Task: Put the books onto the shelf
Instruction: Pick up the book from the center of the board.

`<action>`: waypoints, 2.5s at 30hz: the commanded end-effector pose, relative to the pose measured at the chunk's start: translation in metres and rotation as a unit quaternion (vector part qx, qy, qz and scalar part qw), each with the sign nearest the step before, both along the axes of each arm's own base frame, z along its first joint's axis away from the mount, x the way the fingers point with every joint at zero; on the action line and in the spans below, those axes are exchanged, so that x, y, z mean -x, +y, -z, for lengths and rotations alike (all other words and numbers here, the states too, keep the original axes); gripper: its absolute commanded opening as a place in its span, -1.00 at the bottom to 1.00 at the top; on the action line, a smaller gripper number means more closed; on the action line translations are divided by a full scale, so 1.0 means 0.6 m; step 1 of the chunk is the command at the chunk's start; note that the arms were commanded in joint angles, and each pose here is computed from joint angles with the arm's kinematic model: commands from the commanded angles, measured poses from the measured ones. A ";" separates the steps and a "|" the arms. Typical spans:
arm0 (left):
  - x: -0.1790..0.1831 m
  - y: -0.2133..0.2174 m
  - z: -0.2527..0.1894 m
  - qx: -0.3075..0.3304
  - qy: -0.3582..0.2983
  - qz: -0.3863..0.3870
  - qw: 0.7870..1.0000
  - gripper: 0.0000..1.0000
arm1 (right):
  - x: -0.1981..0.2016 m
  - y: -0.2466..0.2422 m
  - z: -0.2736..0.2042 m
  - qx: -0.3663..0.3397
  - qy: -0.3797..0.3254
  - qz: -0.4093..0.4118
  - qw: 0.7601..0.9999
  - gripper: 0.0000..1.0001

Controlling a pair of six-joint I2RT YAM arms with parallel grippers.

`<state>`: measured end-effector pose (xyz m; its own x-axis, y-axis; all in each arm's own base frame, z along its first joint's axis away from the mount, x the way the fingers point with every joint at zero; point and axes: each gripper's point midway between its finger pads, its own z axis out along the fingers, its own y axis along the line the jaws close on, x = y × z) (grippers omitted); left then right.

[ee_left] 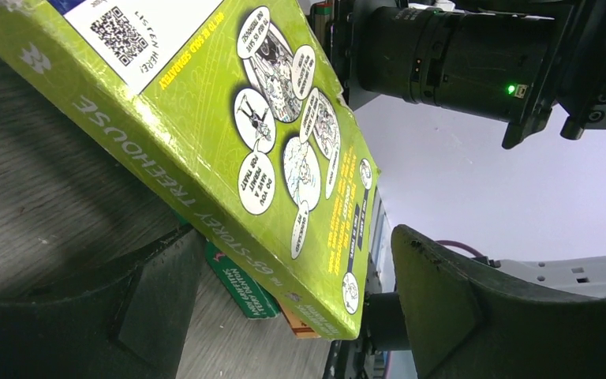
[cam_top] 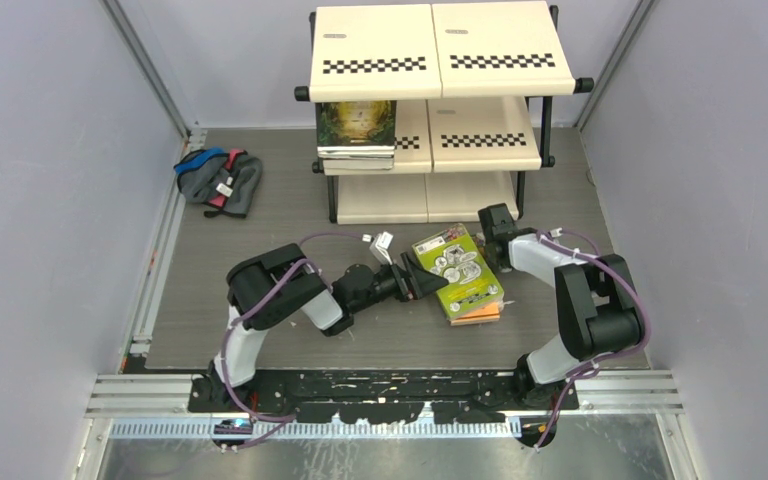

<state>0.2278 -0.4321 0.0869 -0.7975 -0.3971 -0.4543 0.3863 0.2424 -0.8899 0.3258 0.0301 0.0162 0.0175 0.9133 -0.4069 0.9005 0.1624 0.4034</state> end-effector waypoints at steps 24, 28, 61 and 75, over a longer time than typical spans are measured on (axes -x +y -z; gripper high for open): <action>-0.010 -0.015 -0.048 0.040 -0.034 -0.007 0.999 -0.02 | 0.044 0.006 0.015 0.003 0.036 -0.037 0.999 -0.99; -0.010 -0.010 -0.047 0.038 -0.034 -0.010 0.999 -0.21 | 0.048 0.003 0.016 0.007 0.037 -0.037 0.999 -0.98; -0.016 0.028 -0.129 0.008 -0.090 -0.028 0.996 -1.00 | 0.096 -0.080 -0.147 0.130 -0.062 -0.048 0.988 -0.24; 0.013 0.070 -0.233 -0.047 -0.154 -0.029 0.987 -1.00 | 0.119 -0.043 -0.253 0.128 -0.169 -0.181 0.960 0.01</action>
